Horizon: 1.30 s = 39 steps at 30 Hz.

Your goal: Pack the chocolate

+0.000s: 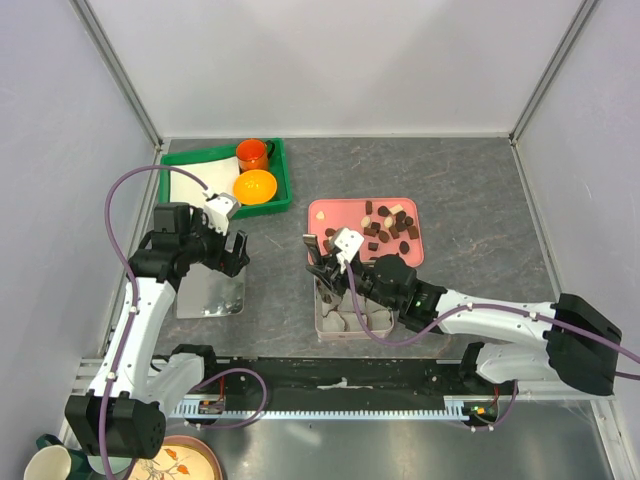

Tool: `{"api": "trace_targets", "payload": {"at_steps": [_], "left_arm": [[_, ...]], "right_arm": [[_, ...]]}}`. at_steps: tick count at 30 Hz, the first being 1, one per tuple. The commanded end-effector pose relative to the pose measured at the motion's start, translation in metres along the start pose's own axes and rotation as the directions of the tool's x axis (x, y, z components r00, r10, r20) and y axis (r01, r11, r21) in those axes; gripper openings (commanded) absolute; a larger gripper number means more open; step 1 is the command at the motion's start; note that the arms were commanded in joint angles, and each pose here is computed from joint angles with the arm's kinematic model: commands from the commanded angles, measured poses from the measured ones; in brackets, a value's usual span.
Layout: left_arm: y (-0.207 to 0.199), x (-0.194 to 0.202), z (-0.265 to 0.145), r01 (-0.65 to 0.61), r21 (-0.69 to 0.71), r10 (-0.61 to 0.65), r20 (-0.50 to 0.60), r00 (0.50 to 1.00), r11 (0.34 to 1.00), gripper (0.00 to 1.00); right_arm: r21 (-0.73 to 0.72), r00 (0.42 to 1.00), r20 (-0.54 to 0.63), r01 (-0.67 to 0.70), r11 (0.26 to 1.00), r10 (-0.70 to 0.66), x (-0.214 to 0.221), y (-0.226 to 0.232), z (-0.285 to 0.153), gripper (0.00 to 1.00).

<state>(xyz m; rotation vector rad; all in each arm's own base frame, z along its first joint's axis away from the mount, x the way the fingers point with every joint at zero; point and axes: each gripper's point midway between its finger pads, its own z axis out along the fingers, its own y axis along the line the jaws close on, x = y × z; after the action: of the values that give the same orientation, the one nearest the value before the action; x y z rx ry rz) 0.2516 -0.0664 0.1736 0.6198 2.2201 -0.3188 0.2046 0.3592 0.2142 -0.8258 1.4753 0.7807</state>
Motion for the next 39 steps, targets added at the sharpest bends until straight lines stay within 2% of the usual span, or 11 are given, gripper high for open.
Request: {"api": "trace_targets", "payload": {"at_steps": [1, 10, 18, 24, 26, 29, 31, 39], "left_arm": [[-0.001, -0.009, -0.004, -0.006, 0.008, 0.006, 0.037, 0.999, 1.000, 0.96], [-0.002, -0.011, -0.005, -0.007, 0.014, 0.006, 0.044, 0.999, 1.000, 0.96], [-0.011, -0.019, -0.008, 0.011, 0.055, -0.014, 0.067, 0.998, 0.998, 0.96], [-0.035, -0.059, -0.010, 0.041, 0.186, -0.063, 0.117, 0.991, 0.982, 0.94], [-0.037, -0.085, -0.009, 0.021, 0.183, -0.048, 0.142, 0.989, 0.983, 0.93], [-0.070, -0.121, -0.011, -0.074, 0.212, 0.033, 0.188, 0.982, 0.974, 0.93], [-0.077, -0.140, -0.010, -0.099, 0.194, 0.058, 0.202, 0.978, 0.976, 0.93], [-0.106, -0.155, 0.001, -0.151, 0.202, 0.116, 0.173, 0.978, 0.968, 0.93]], "right_arm": [[0.006, 0.995, 0.093, -0.032, 0.999, 0.031, -0.024, 0.001, 0.006, 0.27], [0.014, 0.997, 0.077, -0.033, 0.999, 0.032, -0.021, -0.001, 0.001, 0.38], [0.012, 0.995, 0.094, -0.035, 0.999, 0.034, -0.031, -0.001, -0.003, 0.38], [0.013, 0.988, 0.148, -0.038, 0.999, 0.036, -0.058, -0.002, -0.009, 0.34], [0.011, 0.989, 0.145, -0.030, 0.999, 0.028, -0.062, -0.001, -0.008, 0.34], [-0.003, 0.991, 0.131, -0.011, 1.000, 0.012, -0.066, 0.001, -0.003, 0.34], [-0.018, 0.994, 0.111, -0.006, 1.000, 0.008, -0.064, 0.004, 0.003, 0.34], [-0.035, 0.998, 0.047, 0.036, 0.999, -0.034, -0.061, 0.007, 0.025, 0.32]]}}
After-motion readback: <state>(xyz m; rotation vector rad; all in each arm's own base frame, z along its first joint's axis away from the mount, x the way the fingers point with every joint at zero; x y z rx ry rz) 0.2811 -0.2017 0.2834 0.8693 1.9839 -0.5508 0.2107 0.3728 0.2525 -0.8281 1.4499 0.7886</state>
